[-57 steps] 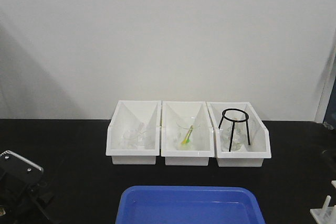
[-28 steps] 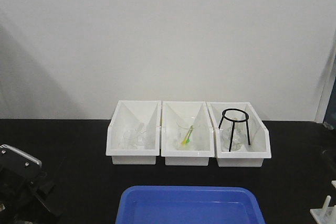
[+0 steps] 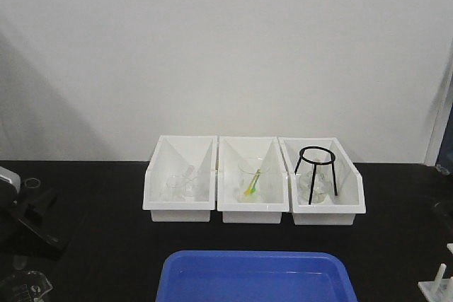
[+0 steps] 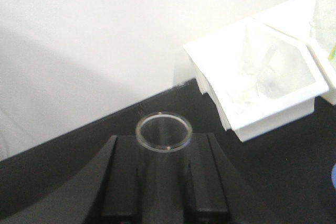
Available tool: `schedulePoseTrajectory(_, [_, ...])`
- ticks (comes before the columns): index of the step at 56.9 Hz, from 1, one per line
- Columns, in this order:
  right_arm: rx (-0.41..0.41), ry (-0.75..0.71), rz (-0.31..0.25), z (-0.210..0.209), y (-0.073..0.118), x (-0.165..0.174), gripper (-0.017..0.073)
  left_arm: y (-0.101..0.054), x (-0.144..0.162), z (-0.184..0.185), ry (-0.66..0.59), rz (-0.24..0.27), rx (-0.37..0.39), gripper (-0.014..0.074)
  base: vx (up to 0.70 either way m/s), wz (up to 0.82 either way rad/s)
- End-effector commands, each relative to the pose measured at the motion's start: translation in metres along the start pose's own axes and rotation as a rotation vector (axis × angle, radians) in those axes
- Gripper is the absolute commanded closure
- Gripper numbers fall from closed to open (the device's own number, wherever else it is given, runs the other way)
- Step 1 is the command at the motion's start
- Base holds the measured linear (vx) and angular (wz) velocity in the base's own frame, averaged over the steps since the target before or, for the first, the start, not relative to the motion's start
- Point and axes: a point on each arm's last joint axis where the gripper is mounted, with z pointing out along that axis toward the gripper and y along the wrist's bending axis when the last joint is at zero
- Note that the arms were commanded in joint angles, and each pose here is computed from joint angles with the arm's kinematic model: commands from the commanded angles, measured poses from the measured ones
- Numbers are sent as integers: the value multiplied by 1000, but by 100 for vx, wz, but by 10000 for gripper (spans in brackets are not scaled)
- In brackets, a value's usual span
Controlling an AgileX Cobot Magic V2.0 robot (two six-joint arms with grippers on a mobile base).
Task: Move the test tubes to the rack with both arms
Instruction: 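Close the left gripper on the tube and lift it from the beaker, then bring the held tube over the blue tray toward the right gripper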
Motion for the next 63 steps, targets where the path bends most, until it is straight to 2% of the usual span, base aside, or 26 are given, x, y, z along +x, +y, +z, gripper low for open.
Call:
schedulePoseTrajectory(1, [2,-122,-5,0,-1,-20,567,9,-34,-14,-186,-29,-53,614,0,0])
schedulePoseTrajectory(9, [2,-122,-5,0,-1,-20,567,13,-47,-28,-248,-86,-62,614,0,0])
schedulePoseTrajectory(14, [2,-122,-5,0,-1,-20,567,15,-54,-36,-282,-150,-61,614,0,0])
schedulePoseTrajectory(19, [2,-122,-5,0,-1,-20,567,17,-59,-43,-313,-243,-52,614,0,0])
schedulePoseTrajectory(26, [1,-121,2,0,-1,-20,567,18,-64,-50,-342,-414,-27,614,0,0])
schedulePoseTrajectory(32, [1,-121,2,0,-1,-20,567,16,-65,-50,-344,-636,22,614,0,0])
schedulePoseTrajectory(35, [1,-119,2,0,-1,-20,567,13,-65,-49,-333,-763,60,614,0,0])
schedulePoseTrajectory(37, [1,-118,2,0,-1,-20,567,9,-65,-49,-323,-824,85,614,0,0])
schedulePoseTrajectory(40, [1,-117,2,0,-1,-20,567,4,-66,-48,-308,-880,127,613,0,0])
schedulePoseTrajectory(50, [2,-95,2,0,-1,-18,567,-16,-67,-46,-259,-1012,249,611,0,0])
schedulePoseTrajectory(63, [-2,10,-12,10,0,-5,567,-50,-67,-40,-184,-1151,405,611,0,0])
